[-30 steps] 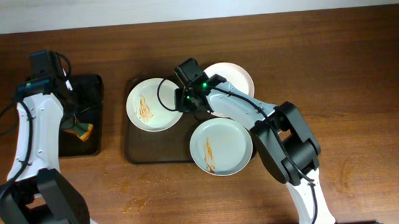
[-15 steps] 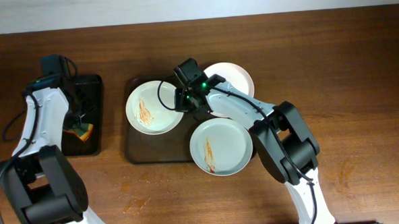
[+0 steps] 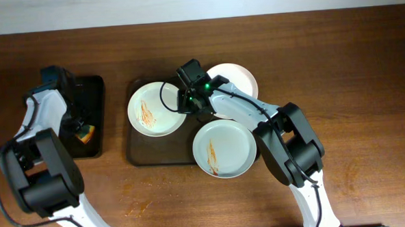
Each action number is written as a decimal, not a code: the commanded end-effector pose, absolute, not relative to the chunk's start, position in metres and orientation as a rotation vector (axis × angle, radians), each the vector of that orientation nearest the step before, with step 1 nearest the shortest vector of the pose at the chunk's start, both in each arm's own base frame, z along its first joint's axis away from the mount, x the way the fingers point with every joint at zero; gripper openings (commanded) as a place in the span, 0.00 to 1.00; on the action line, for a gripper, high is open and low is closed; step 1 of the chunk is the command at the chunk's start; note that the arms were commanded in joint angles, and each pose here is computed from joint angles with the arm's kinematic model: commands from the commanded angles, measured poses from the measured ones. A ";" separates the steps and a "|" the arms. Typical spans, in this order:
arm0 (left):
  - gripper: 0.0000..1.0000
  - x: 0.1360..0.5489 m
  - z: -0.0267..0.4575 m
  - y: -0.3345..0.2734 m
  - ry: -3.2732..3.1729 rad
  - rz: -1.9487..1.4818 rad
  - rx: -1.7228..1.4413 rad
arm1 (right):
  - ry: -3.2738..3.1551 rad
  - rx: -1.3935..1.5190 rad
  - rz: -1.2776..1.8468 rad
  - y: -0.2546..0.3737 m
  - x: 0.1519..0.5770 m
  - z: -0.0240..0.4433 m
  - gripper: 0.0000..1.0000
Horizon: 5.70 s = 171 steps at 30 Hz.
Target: Clean dirty plates on tray and stack at the side
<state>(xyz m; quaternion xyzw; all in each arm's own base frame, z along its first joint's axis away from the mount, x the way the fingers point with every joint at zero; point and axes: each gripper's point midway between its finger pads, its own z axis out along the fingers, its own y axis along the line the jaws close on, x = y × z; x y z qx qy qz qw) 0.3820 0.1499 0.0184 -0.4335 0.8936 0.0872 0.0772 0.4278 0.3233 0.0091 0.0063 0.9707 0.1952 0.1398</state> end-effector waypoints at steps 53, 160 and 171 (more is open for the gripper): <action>0.01 0.350 0.013 -0.106 3.323 -0.678 0.114 | 2.834 -0.063 0.619 0.321 0.436 0.024 0.04; 0.01 0.484 0.106 -0.027 2.902 -0.127 -0.320 | 2.663 -0.054 0.022 0.196 0.449 0.197 0.04; 0.01 0.484 0.107 -0.027 2.900 -0.127 -0.320 | 2.932 0.788 0.161 -0.082 0.413 0.102 0.04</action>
